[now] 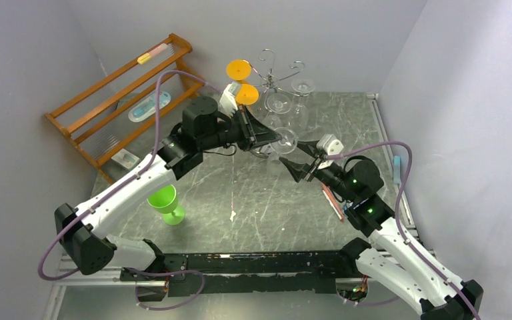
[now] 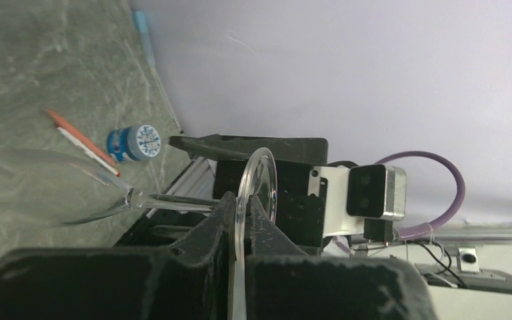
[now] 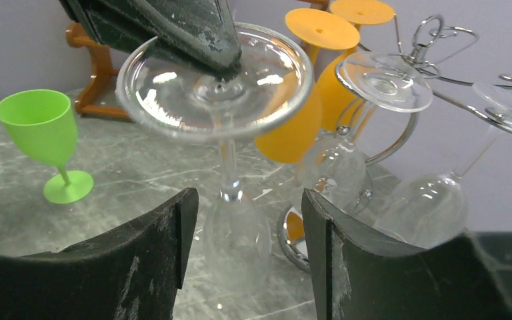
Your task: Place the wine glass upside down on the wine glass rack
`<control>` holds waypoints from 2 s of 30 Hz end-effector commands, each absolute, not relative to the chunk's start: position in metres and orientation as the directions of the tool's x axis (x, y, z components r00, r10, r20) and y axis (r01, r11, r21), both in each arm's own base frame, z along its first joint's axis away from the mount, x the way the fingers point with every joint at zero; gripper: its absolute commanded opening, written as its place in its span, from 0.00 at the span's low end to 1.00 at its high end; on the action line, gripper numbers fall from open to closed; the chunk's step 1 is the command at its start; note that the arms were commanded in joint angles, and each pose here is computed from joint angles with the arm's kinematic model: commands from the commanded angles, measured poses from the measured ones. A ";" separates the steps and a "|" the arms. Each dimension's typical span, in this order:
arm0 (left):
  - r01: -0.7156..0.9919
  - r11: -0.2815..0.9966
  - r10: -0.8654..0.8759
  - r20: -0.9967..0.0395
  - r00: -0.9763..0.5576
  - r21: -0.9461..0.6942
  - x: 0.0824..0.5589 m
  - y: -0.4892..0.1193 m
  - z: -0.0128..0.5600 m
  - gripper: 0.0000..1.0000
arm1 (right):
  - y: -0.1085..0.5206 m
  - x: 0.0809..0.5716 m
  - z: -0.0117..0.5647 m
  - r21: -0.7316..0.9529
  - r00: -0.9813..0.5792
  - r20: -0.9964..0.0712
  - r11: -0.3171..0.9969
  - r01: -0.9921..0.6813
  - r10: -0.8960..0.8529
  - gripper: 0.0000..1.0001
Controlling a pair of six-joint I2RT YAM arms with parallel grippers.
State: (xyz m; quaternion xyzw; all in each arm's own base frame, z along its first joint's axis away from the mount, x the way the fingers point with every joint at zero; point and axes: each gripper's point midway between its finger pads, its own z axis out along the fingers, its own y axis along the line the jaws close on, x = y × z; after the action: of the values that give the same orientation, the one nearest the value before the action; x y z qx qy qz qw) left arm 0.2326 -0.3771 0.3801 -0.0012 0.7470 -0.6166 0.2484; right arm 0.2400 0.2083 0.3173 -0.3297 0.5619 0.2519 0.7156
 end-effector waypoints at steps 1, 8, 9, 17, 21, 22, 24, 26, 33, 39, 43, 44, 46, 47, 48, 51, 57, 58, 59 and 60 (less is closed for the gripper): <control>0.270 0.325 -0.381 -0.387 -0.840 -0.906 0.241 -0.343 0.376 0.05 | 0.212 0.224 0.317 -0.164 0.185 -0.982 0.599 -0.784 -0.027 0.62; 0.183 0.495 -0.497 -0.450 -0.742 -0.849 0.263 -0.281 0.363 0.05 | 0.208 0.217 0.311 -0.136 0.147 -0.989 0.598 -0.790 -0.031 0.62; 0.171 0.522 -0.513 -0.468 -0.720 -0.836 0.268 -0.271 0.362 0.05 | 0.207 0.217 0.312 -0.130 0.148 -0.989 0.604 -0.786 -0.021 0.62; 0.161 0.644 -0.559 -0.604 -0.568 -0.748 0.310 -0.214 0.391 0.05 | 0.204 0.220 0.319 -0.072 0.133 -0.990 0.635 -0.769 0.048 0.62; 0.156 0.667 -0.573 -0.636 -0.517 -0.728 0.334 -0.196 0.410 0.05 | 0.203 0.220 0.321 -0.046 0.127 -0.989 0.644 -0.763 0.079 0.61; 0.157 0.669 -0.577 -0.641 -0.506 -0.726 0.342 -0.192 0.414 0.05 | 0.204 0.219 0.323 -0.022 0.114 -0.988 0.644 -0.765 0.101 0.61; 0.158 0.678 -0.578 -0.654 -0.488 -0.718 0.359 -0.189 0.420 0.05 | 0.203 0.219 0.327 -0.011 0.117 -0.986 0.648 -0.762 0.121 0.62; 0.169 0.693 -0.572 -0.678 -0.461 -0.701 0.379 -0.187 0.428 0.05 | 0.202 0.219 0.332 -0.014 0.128 -0.984 0.652 -0.758 0.128 0.62; 0.319 0.633 -0.589 -0.706 -0.394 -0.706 0.435 -0.210 0.473 0.05 | 0.202 0.222 0.344 -0.026 0.145 -0.981 0.657 -0.754 0.128 0.61; 0.394 0.551 -0.635 -0.676 -0.374 -0.736 0.475 -0.220 0.489 0.05 | 0.199 0.228 0.359 0.045 0.137 -0.968 0.681 -0.731 0.211 0.61; 0.433 0.472 -0.660 -0.633 -0.405 -0.768 0.497 -0.233 0.484 0.05 | 0.196 0.238 0.375 0.128 0.109 -0.953 0.704 -0.698 0.281 0.61; 0.443 0.455 -0.661 -0.626 -0.413 -0.773 0.500 -0.237 0.483 0.05 | 0.196 0.240 0.378 0.137 0.106 -0.952 0.706 -0.695 0.288 0.61; 0.463 0.422 -0.664 -0.613 -0.427 -0.780 0.507 -0.243 0.481 0.05 | 0.197 0.246 0.382 0.167 0.092 -0.946 0.710 -0.684 0.311 0.61; 0.471 0.406 -0.667 -0.606 -0.434 -0.783 0.509 -0.246 0.482 0.05 | 0.197 0.249 0.385 0.193 0.079 -0.941 0.714 -0.673 0.329 0.61; 0.480 0.389 -0.668 -0.599 -0.441 -0.786 0.511 -0.249 0.483 0.05 | 0.197 0.252 0.389 0.229 0.055 -0.935 0.713 -0.662 0.351 0.61; 0.489 0.362 -0.679 -0.583 -0.446 -0.794 0.519 -0.252 0.487 0.05 | 0.197 0.263 0.395 0.318 -0.013 -0.919 0.720 -0.617 0.395 0.61; 0.446 0.299 -0.702 -0.511 -0.496 -0.844 0.529 -0.261 0.478 0.05 | 0.199 0.260 0.402 0.339 -0.003 -0.899 0.692 -0.638 0.438 0.61; 0.435 0.291 -0.707 -0.498 -0.502 -0.852 0.531 -0.263 0.477 0.05 | 0.197 0.259 0.405 0.346 0.008 -0.890 0.689 -0.637 0.455 0.61; 0.428 0.287 -0.708 -0.490 -0.509 -0.857 0.532 -0.265 0.476 0.05 | 0.195 0.258 0.406 0.353 0.014 -0.885 0.690 -0.632 0.465 0.61; 0.421 0.283 -0.707 -0.484 -0.515 -0.862 0.532 -0.269 0.475 0.05 | 0.194 0.258 0.406 0.355 0.016 -0.883 0.691 -0.630 0.468 0.61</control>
State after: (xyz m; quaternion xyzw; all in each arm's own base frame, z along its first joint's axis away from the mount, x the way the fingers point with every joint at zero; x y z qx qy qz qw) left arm 0.5404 -0.2590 0.4367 -0.1264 0.6784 -0.5479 0.4729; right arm 0.2600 0.2019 0.3961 -0.0965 0.6017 0.3776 0.6972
